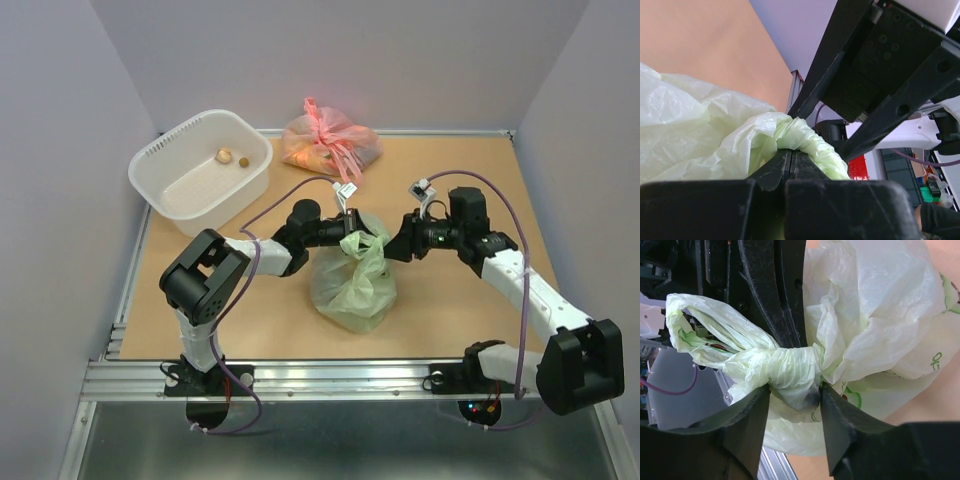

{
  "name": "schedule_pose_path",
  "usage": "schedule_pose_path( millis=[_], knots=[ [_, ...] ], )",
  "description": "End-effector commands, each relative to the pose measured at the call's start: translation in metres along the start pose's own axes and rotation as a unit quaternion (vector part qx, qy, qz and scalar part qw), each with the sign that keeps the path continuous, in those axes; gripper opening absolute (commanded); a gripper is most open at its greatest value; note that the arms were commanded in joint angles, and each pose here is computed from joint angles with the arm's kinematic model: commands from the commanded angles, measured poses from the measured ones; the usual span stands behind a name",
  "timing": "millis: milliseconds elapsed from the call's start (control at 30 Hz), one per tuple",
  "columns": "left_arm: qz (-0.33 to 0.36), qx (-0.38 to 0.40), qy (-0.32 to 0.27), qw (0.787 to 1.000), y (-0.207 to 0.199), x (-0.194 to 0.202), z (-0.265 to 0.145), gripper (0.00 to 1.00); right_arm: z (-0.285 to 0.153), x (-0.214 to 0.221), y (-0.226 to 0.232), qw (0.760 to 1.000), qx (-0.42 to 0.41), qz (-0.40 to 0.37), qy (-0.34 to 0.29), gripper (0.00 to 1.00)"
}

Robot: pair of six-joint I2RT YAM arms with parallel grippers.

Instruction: Place the fake fruits into the plastic bag and tie a complex knot

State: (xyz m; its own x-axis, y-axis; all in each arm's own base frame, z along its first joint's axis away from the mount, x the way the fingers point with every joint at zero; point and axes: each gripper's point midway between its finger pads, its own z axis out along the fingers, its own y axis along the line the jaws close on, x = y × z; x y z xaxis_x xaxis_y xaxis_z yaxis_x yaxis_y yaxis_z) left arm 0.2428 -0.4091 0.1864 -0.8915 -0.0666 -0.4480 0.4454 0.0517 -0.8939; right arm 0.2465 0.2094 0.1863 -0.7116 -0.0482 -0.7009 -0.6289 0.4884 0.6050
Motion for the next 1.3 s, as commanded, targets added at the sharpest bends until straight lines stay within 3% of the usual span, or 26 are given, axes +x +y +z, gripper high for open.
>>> schedule_pose_path(
  millis=[0, 200, 267, 300, 400, 633, 800, 867, 900, 1000, 1067, 1133, 1200, 1267],
  knots=[
    [0.059, 0.058, -0.056, 0.995, -0.039, -0.032, 0.003, 0.00, 0.009, 0.030, 0.016, 0.998, -0.039, 0.025, 0.039, 0.53],
    [0.057, 0.059, -0.061, 0.995, -0.040, -0.035, 0.003, 0.00, 0.017, 0.035, 0.012, 0.998, -0.048, 0.031, 0.032, 0.56],
    [0.051, 0.052, -0.062, 0.995, -0.037, -0.036, 0.003, 0.00, 0.019, 0.032, 0.015, 0.998, -0.052, 0.035, 0.028, 0.51],
    [0.049, 0.045, -0.065, 0.996, -0.033, -0.038, 0.002, 0.00, 0.018, 0.027, 0.019, 0.998, -0.056, 0.026, 0.021, 0.39],
    [0.044, 0.043, -0.066, 0.996, -0.030, -0.038, 0.002, 0.00, 0.018, 0.024, 0.028, 0.998, -0.066, 0.013, 0.011, 0.28],
    [0.046, 0.065, -0.077, 0.994, -0.040, -0.049, 0.005, 0.00, 0.034, 0.041, 0.028, 0.997, -0.073, 0.000, 0.016, 0.19],
    [0.049, 0.061, -0.073, 0.994, -0.039, -0.047, 0.003, 0.00, 0.039, 0.020, 0.036, 0.996, -0.080, -0.037, 0.003, 0.18],
    [0.052, 0.052, -0.069, 0.995, -0.035, -0.046, -0.001, 0.00, 0.035, 0.011, 0.044, 0.995, -0.086, -0.053, -0.009, 0.21],
    [0.053, 0.044, -0.069, 0.995, -0.029, -0.044, -0.006, 0.00, 0.032, 0.004, 0.049, 0.994, -0.087, -0.061, -0.017, 0.34],
    [0.051, 0.029, -0.066, 0.996, -0.021, -0.041, -0.015, 0.00, 0.019, -0.017, 0.064, 0.993, -0.079, -0.079, -0.039, 0.59],
    [0.052, 0.027, -0.065, 0.996, -0.021, -0.041, -0.019, 0.00, 0.015, -0.032, 0.069, 0.993, -0.069, -0.075, -0.053, 0.65],
    [0.052, 0.022, -0.056, 0.997, -0.017, -0.038, -0.022, 0.00, 0.016, -0.046, 0.074, 0.993, -0.072, -0.075, -0.058, 0.54],
    [0.057, 0.024, -0.047, 0.997, -0.019, -0.035, -0.024, 0.00, 0.018, -0.049, 0.075, 0.993, -0.075, -0.069, -0.057, 0.32],
    [0.061, 0.018, -0.036, 0.997, -0.016, -0.032, -0.027, 0.00, 0.021, -0.048, 0.071, 0.994, -0.074, -0.066, -0.052, 0.25]
  ],
)
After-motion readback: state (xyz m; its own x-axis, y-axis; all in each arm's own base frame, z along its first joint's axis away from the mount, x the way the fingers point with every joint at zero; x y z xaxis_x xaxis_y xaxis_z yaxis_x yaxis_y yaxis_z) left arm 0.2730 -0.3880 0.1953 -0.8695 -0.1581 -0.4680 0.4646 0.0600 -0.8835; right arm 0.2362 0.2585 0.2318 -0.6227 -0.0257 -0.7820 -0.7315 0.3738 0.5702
